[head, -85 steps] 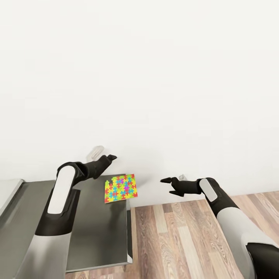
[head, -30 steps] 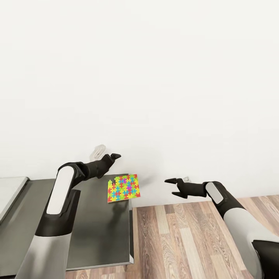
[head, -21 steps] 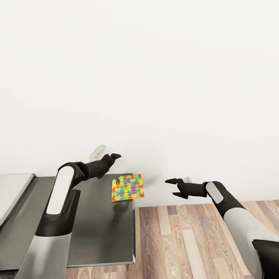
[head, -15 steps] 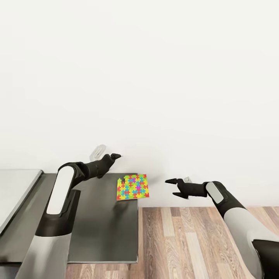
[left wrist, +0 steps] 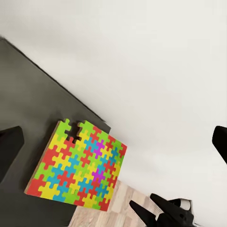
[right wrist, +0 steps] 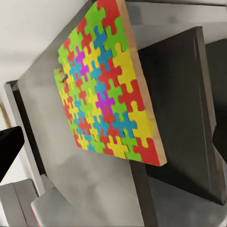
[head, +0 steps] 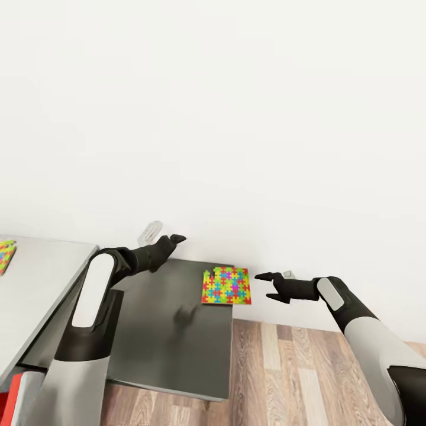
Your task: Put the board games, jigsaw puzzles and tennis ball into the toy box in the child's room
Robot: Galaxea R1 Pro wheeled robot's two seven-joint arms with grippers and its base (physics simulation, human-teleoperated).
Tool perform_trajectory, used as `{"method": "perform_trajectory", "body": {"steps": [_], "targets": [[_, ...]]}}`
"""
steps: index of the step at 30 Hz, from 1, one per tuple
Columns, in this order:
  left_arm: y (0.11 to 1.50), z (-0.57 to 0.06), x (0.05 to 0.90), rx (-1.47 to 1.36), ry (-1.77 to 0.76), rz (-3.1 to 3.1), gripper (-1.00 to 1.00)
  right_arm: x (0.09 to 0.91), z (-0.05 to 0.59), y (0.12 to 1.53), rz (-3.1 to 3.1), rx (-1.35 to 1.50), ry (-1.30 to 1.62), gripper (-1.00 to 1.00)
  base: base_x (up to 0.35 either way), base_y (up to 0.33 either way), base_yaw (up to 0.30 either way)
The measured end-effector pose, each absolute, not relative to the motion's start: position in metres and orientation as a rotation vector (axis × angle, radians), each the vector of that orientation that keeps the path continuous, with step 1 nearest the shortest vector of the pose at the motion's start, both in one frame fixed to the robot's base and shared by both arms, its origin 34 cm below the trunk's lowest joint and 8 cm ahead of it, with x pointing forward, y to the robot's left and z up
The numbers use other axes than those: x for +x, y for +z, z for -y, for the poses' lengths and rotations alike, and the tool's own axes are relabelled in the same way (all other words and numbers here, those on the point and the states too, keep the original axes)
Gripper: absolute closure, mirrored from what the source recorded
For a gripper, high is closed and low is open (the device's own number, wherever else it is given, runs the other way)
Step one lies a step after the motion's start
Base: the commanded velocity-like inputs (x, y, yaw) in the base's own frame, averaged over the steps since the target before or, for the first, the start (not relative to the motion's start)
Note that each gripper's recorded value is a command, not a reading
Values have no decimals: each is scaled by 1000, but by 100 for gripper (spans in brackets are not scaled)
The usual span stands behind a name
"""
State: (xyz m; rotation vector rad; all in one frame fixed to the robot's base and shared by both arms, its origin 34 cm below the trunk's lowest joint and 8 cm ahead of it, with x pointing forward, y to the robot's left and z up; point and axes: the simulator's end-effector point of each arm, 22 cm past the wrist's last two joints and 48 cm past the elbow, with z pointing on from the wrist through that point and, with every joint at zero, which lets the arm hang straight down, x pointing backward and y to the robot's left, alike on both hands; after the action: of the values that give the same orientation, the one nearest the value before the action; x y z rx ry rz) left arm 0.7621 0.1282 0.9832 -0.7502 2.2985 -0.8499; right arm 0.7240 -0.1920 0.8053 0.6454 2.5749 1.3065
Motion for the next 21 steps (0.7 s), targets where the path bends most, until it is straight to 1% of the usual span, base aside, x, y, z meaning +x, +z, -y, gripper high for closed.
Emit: {"method": "perform_trajectory", "body": {"steps": [7, 11, 15, 21], "targets": [[983, -123, 761, -731, -851, -2307, -100, 724, 198, 805, -2576, 649, 1296, -100, 0, 0, 291], [983, -121, 760, -725, -853, -2310, -100, 725, 201, 805, -2575, 651, 1291, -100, 0, 0, 216], [983, -119, 760, -721, -854, -2311, -100, 725, 204, 806, -2573, 651, 1285, -100, 0, 0, 118], [983, -119, 760, -719, -854, -2312, -100, 726, 212, 806, -2572, 652, 1270, -100, 0, 0, 55]]}}
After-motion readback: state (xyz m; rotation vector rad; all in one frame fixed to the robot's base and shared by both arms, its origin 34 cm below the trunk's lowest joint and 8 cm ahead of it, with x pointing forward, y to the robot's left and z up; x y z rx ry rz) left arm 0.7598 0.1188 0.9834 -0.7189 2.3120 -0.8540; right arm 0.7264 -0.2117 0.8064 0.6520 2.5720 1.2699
